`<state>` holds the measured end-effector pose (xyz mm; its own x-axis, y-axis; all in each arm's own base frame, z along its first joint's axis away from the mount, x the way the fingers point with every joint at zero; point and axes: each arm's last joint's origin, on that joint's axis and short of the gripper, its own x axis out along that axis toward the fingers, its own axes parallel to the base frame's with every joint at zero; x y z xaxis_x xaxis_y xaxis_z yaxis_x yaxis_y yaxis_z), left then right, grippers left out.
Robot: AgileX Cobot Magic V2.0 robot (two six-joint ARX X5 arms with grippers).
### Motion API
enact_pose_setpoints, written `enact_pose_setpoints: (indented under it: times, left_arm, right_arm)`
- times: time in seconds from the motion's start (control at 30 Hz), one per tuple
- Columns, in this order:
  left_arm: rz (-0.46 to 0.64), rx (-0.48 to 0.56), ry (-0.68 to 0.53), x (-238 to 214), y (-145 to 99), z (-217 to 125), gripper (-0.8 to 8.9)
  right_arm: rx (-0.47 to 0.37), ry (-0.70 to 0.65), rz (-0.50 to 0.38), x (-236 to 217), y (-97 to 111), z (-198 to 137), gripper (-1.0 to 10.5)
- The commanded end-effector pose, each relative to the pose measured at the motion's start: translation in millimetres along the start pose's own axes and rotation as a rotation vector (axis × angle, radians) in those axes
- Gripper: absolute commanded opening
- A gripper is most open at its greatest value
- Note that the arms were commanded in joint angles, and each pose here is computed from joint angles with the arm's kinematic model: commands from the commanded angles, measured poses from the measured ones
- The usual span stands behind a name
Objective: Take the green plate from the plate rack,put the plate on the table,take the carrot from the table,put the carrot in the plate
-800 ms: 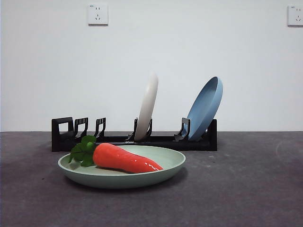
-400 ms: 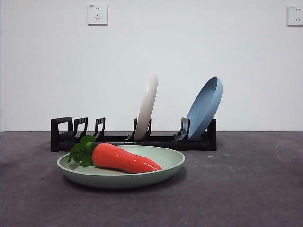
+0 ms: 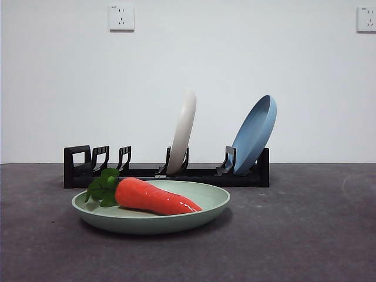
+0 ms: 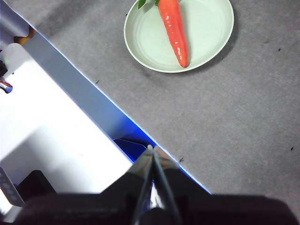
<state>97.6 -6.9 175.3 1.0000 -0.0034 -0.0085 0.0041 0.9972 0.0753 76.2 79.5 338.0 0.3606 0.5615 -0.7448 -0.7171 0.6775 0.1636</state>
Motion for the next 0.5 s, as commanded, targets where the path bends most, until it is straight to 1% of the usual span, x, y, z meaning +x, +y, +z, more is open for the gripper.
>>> enact_pose_setpoints:
  times: [0.03, 0.1, 0.37, 0.5]
  left_arm:
    - [0.011, -0.033, 0.009, 0.4, 0.4, -10.2, -0.04]
    - [0.020, -0.046, 0.039, 0.1, 1.1, -15.3, -0.04]
    - [0.040, -0.041, 0.178, -1.6, 2.7, -28.8, -0.04]
    - [0.030, -0.042, 0.169, -1.4, 2.4, -28.0, -0.03]
  right_arm:
    - [0.008, 0.001, -0.001, 1.1, 0.0, -0.5, 0.0]
    - [0.008, 0.001, -0.001, 1.1, 0.0, -0.5, 0.0]
    - [0.008, 0.001, -0.001, 1.1, 0.0, -0.5, 0.0]
    - [0.008, 0.001, -0.001, 1.1, 0.0, -0.5, 0.0]
